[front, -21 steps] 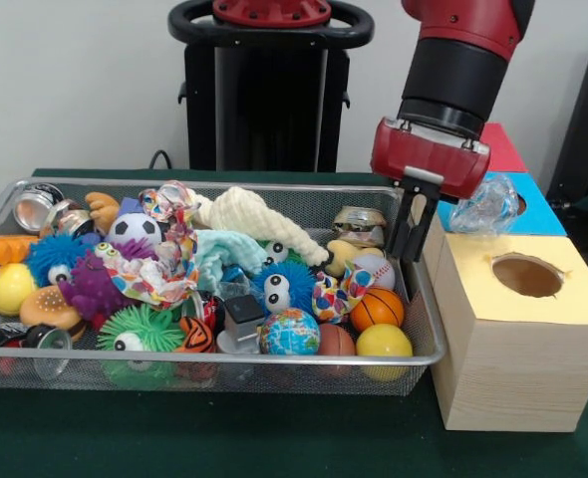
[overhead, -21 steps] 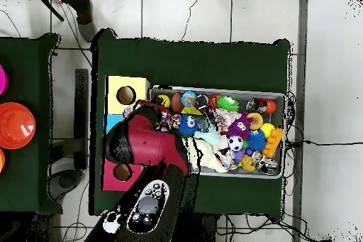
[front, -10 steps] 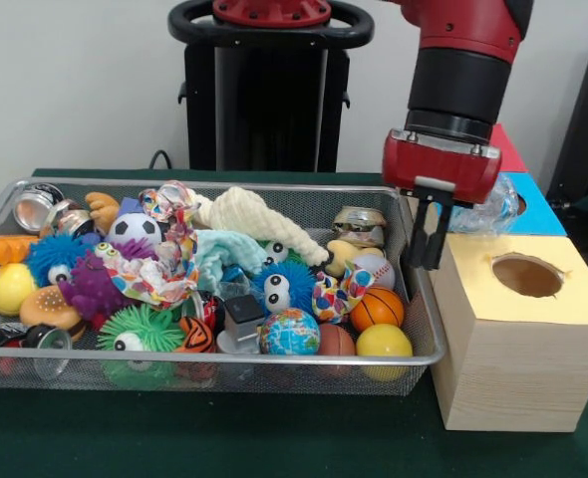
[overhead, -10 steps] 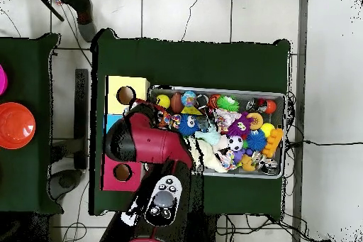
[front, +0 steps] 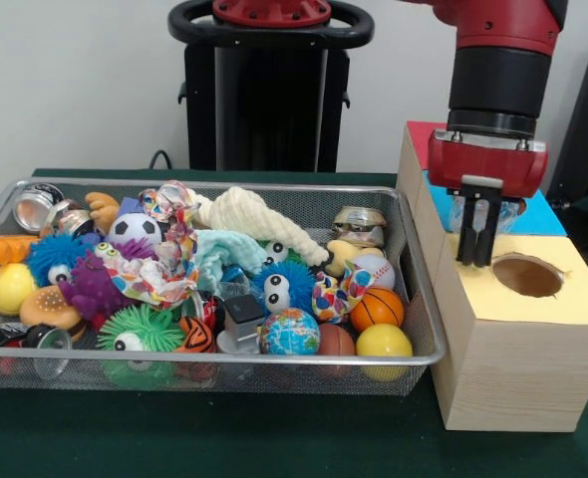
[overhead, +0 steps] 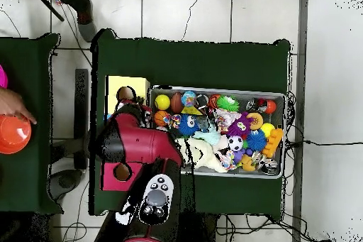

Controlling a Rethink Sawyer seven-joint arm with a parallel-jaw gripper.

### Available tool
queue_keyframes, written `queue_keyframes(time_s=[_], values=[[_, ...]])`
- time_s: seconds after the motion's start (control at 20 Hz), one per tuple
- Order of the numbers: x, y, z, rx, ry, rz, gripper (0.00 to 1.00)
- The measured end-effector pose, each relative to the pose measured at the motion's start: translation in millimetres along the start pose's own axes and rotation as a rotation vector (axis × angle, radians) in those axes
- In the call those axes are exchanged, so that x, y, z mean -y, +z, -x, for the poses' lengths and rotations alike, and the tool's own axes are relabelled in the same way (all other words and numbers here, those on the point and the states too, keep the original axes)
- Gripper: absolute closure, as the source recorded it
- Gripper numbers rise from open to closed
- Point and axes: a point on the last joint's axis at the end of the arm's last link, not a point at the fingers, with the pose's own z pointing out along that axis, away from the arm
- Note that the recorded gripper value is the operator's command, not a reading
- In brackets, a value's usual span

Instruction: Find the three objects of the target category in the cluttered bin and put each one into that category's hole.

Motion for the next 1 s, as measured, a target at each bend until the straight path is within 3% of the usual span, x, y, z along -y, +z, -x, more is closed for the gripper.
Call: queue_keyframes(time_s=[0.45,0.75,1.0], values=[[-12.6,-7.2,-17.3,-0.039,-0.036,-0.011,1.0],[-17.2,-15.5,-29.5,-0.067,-0.08,-0.048,1.0],[-17.0,-22.2,-37.1,-0.136,-0.091,-0.076,1.0]])
